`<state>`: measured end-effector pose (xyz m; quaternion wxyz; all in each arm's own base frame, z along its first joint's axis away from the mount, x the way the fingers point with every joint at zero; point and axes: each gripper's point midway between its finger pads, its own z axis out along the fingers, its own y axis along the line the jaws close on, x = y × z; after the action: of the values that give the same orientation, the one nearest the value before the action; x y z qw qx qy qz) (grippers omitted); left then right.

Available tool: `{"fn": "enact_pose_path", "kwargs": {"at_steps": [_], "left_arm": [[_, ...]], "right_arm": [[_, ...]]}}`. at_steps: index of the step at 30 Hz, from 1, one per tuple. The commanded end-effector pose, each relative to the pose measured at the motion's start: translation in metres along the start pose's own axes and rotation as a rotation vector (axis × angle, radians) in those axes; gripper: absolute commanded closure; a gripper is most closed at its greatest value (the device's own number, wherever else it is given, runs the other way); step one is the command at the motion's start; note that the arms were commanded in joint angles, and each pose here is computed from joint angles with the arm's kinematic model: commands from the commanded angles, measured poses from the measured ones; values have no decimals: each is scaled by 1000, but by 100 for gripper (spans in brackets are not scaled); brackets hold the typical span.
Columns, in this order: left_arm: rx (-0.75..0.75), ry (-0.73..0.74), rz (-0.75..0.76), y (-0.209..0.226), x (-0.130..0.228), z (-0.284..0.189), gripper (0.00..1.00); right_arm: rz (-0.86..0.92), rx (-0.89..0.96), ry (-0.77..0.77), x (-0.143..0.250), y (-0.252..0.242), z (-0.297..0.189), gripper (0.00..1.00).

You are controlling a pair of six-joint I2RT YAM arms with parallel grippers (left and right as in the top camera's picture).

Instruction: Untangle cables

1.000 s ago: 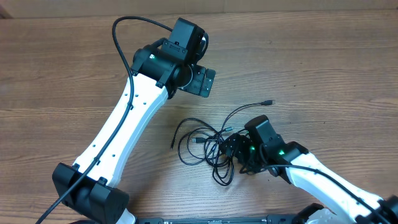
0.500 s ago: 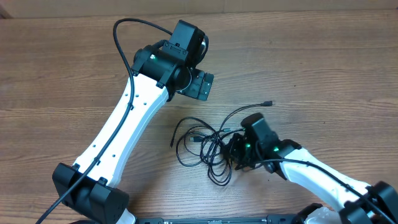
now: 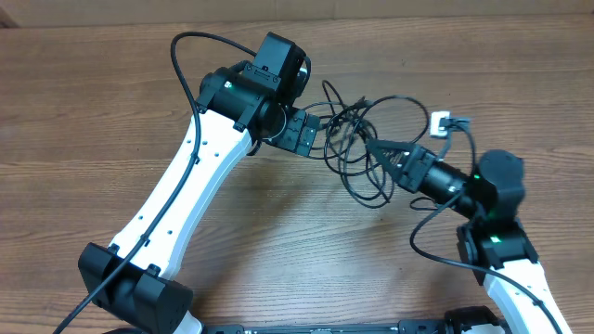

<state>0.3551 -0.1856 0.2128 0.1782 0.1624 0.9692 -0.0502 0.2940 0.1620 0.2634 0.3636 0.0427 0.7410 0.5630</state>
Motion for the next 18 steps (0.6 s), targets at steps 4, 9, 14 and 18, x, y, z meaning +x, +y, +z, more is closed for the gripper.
{"fn": "enact_pose_path", "kwargs": {"at_steps": [4,9,14,18], "left_arm": [[72,-6,-2,-12,1,-11,0],[206,23,-1,-35,6,-14,0],[309,34,-7,-52,8,-19,0],[361,32,-36,-61,5,-22,0]], "right_arm": [[-51,-37,-16,-12,10,-13,96],[-58,-40,-18,-14,11,-14,96],[-130,-62,13,-8,14,-14,96],[-152,-61,18,-6,13,-14,96]]}}
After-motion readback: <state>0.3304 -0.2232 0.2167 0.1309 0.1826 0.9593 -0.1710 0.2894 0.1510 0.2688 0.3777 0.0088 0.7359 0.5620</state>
